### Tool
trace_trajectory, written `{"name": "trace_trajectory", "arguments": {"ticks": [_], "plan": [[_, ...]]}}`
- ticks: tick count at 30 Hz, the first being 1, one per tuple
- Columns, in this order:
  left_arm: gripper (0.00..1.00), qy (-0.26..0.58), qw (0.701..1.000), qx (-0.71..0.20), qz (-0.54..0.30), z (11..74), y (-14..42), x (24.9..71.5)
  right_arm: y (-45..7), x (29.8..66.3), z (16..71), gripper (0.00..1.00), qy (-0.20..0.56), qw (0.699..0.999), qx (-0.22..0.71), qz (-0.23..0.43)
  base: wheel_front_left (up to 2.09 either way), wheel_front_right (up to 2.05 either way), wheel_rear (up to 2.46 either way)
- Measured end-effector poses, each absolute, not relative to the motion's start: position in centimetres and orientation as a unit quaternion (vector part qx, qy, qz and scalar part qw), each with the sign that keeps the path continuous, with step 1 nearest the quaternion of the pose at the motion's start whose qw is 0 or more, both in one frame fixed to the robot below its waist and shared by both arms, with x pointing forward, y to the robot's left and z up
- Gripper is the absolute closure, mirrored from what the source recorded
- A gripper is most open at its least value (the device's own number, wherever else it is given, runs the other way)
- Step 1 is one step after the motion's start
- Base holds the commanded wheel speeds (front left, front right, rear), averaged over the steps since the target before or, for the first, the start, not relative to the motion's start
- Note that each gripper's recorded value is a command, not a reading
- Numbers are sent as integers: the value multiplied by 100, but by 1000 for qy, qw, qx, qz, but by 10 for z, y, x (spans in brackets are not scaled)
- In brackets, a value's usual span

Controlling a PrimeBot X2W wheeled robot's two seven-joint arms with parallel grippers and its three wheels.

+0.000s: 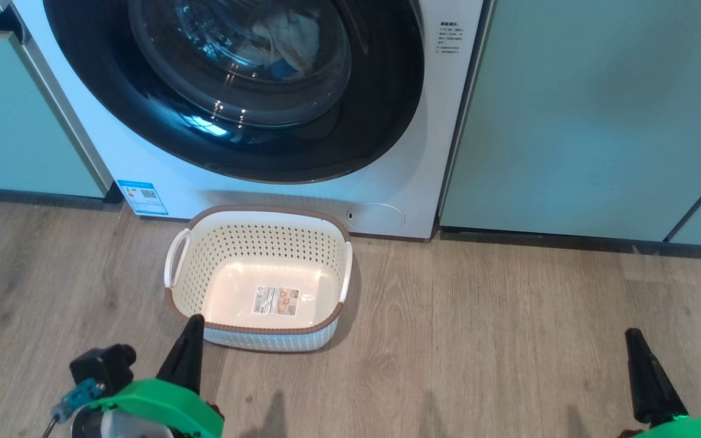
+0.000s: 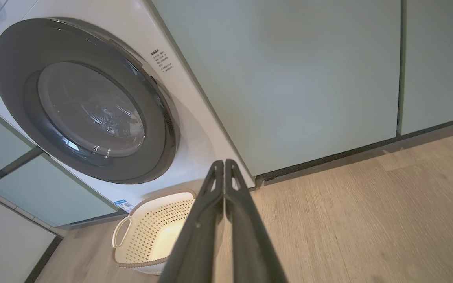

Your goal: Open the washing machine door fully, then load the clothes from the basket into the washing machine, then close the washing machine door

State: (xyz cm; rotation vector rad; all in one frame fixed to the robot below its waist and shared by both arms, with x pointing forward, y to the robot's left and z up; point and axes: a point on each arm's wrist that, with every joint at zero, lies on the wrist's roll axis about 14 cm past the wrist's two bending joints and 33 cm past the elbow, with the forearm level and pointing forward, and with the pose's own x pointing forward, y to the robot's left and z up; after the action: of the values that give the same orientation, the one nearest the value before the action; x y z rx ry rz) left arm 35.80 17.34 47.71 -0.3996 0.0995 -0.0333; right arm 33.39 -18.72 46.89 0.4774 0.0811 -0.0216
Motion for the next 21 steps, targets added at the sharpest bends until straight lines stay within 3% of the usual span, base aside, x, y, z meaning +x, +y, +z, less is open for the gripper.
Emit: {"name": "trace_trajectory", "arguments": {"ticks": [21], "plan": [[100, 64, 947, -316, -2, 472, 176, 360, -192, 342, 468, 100, 41, 936, 349, -27, 0, 0, 0]]}}
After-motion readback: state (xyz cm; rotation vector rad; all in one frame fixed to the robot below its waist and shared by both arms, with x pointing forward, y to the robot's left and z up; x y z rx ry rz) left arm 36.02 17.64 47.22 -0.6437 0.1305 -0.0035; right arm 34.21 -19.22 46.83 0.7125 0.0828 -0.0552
